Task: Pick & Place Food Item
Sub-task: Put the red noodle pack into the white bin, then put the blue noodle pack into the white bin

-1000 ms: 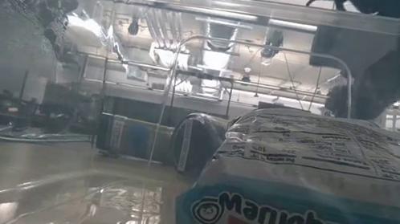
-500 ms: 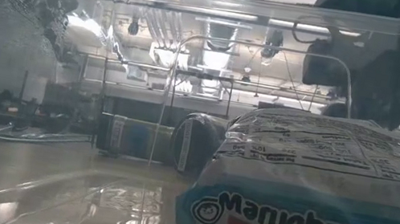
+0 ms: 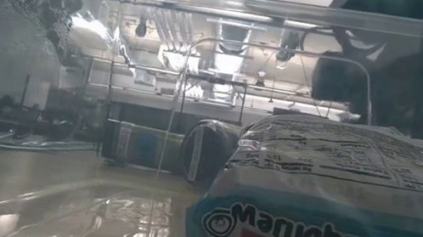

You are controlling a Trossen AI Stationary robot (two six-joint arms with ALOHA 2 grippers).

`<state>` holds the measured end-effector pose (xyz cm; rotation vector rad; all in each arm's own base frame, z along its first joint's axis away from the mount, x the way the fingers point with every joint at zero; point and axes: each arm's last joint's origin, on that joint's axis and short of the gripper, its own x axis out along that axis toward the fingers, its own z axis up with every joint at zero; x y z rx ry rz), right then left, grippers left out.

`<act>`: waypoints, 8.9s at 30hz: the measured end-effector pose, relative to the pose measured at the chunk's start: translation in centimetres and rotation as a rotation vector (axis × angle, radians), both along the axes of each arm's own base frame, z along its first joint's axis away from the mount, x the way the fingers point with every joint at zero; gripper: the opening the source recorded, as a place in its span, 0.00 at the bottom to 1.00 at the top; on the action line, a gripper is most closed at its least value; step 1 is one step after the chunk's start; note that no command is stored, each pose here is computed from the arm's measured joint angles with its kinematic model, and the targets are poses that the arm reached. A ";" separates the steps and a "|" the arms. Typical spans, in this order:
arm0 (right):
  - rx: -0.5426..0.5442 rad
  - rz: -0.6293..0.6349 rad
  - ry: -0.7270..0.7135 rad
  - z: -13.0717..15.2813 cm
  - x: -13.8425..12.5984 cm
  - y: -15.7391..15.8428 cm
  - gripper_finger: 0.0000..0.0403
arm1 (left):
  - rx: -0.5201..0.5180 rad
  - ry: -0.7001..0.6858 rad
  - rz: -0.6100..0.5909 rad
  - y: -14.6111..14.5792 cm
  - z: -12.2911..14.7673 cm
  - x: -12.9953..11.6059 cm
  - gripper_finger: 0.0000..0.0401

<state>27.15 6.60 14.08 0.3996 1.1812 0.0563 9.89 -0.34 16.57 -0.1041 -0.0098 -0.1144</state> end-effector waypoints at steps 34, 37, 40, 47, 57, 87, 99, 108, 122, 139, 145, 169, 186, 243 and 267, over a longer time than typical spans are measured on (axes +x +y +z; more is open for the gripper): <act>-0.004 0.009 0.000 0.4 0.0 0.0 0.05 | 0.000 0.000 0.000 0.0 0.0 0.0 0.00; 0.000 -0.001 -0.005 0.6 0.0 0.0 0.05 | 0.000 0.000 0.000 0.0 0.0 0.0 0.00; -0.002 -0.004 -0.019 1.1 -0.2 -0.1 0.05 | 0.000 0.000 0.000 0.0 0.0 0.0 0.00; -0.092 -0.063 -0.087 3.5 -1.2 -0.7 0.05 | 0.000 -0.001 0.000 0.0 0.0 0.0 0.00; -0.177 -0.152 -0.276 8.4 -3.7 -1.7 0.05 | 0.000 0.000 0.000 0.0 0.0 0.0 0.00; 0.191 0.189 -1.047 17.0 -3.3 -0.1 0.05 | 0.000 0.000 0.000 0.0 0.0 0.0 0.00; 0.238 0.289 -0.964 12.6 0.5 3.6 0.05 | 0.000 0.000 0.000 0.0 0.0 0.0 0.00; 0.237 0.329 -0.848 9.7 2.7 5.7 0.05 | 0.000 -0.001 0.000 0.0 0.0 0.0 0.00; 0.143 0.401 -0.596 8.3 5.3 7.5 0.05 | 0.000 0.007 0.000 0.0 0.0 0.0 0.00; 0.146 0.399 -0.599 8.6 5.7 7.7 0.37 | 0.000 0.029 0.000 0.0 -0.2 0.2 0.00; 0.145 0.400 -0.603 8.7 5.7 7.7 0.48 | 0.000 0.029 0.000 0.0 -0.2 0.2 0.00; -0.181 0.189 -0.659 15.1 0.0 4.2 0.52 | 0.000 0.032 0.000 0.0 -0.2 0.2 0.00; -0.507 0.409 -0.264 13.3 -6.0 1.3 0.52 | 0.000 0.038 0.000 0.0 -0.3 0.2 0.00; -0.504 0.342 -0.196 0.3 -8.5 0.2 0.42 | 0.000 0.039 0.000 0.0 -0.3 0.2 0.00; -0.375 0.105 -0.217 1.7 -7.7 0.6 0.03 | 0.000 0.039 0.000 0.0 -0.3 0.2 0.00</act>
